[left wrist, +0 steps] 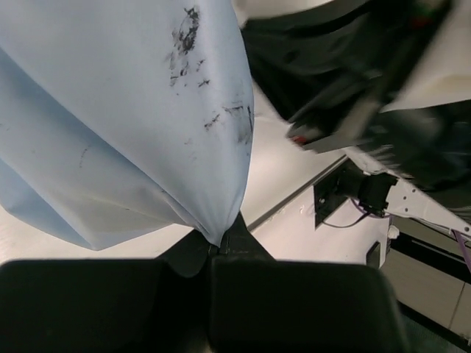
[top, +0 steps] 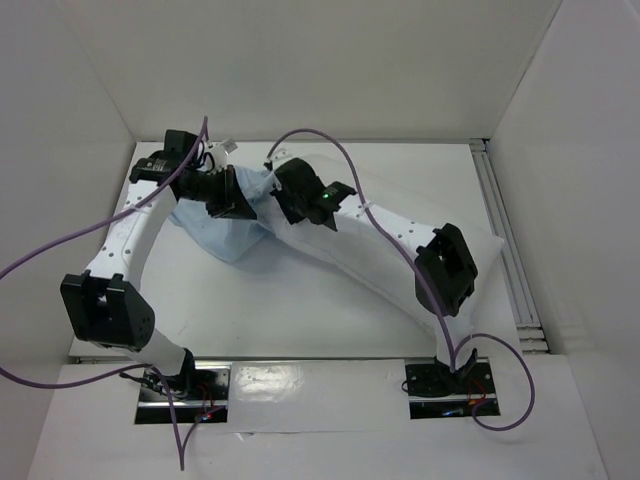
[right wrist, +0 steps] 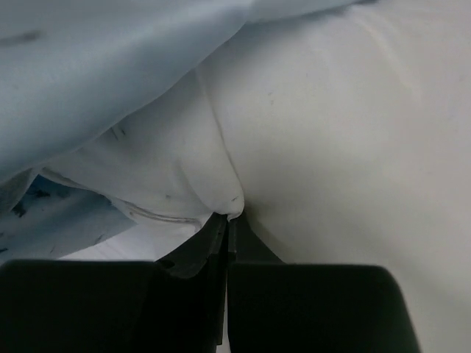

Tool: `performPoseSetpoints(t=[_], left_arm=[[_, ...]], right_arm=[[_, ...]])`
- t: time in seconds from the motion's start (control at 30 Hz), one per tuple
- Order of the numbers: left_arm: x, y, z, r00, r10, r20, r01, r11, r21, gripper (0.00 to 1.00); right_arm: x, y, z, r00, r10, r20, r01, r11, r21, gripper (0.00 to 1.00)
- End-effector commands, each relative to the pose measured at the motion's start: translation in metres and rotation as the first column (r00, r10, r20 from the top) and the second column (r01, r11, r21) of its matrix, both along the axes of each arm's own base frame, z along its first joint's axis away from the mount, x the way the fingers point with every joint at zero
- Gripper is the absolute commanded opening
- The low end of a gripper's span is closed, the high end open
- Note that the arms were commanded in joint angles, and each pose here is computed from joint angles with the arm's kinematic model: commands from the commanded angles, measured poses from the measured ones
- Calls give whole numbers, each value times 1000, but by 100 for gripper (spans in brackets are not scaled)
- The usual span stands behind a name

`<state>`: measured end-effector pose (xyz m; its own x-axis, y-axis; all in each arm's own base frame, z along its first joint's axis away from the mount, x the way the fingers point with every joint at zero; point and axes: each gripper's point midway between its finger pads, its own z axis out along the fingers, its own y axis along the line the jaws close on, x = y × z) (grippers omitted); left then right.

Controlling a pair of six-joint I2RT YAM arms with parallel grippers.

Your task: Put the pillow into the pillowcase

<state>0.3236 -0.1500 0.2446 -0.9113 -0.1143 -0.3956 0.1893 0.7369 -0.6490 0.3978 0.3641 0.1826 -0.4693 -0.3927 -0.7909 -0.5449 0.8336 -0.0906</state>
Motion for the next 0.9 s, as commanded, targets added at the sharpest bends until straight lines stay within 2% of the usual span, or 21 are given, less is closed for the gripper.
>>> performPoseSetpoints(t=[0.0,0.03,0.13,0.2,0.3,0.33,0.37,0.43,0.47,0.6,0.73,0.87], left_arm=[[-19,-5,19,998,-52,37,54,997,-56,0],[-20,-9,16,997,-67,45,68,997,-29,0],[-13,-5,14,998,-47,40,45,998,53,44],[-6,1,20,998,-2,61,-3,997,82,77],[13,5,36,987,63,146,-77,993,88,78],[16,7,39,985,85,149,-100,991,94,67],[23,12,40,979,120,165,-137,986,96,62],[40,14,32,974,161,158,-178,979,102,61],[47,15,29,974,166,154,-184,977,110,68],[83,20,-17,979,185,85,-200,946,254,78],[104,24,-49,974,218,61,-224,899,376,81],[119,27,-71,967,250,41,-245,880,407,81]], right_arm=[[-37,24,-47,982,106,-157,-92,992,91,0],[-43,24,-45,979,116,-166,-98,988,115,0],[-57,27,-41,973,150,-173,-114,972,205,0],[-64,27,-38,971,157,-178,-109,961,254,0],[-73,27,-30,971,173,-162,-114,940,321,0],[-77,26,-34,969,181,-166,-120,939,324,0],[-78,25,-30,971,177,-162,-114,934,339,0],[-79,28,-26,972,187,-143,-123,921,369,0],[-79,31,-24,971,194,-140,-126,912,390,0],[-84,33,-32,962,211,-172,-130,911,391,0],[-86,34,-32,960,220,-175,-136,908,395,0],[-84,32,-32,963,208,-171,-128,912,390,0]])
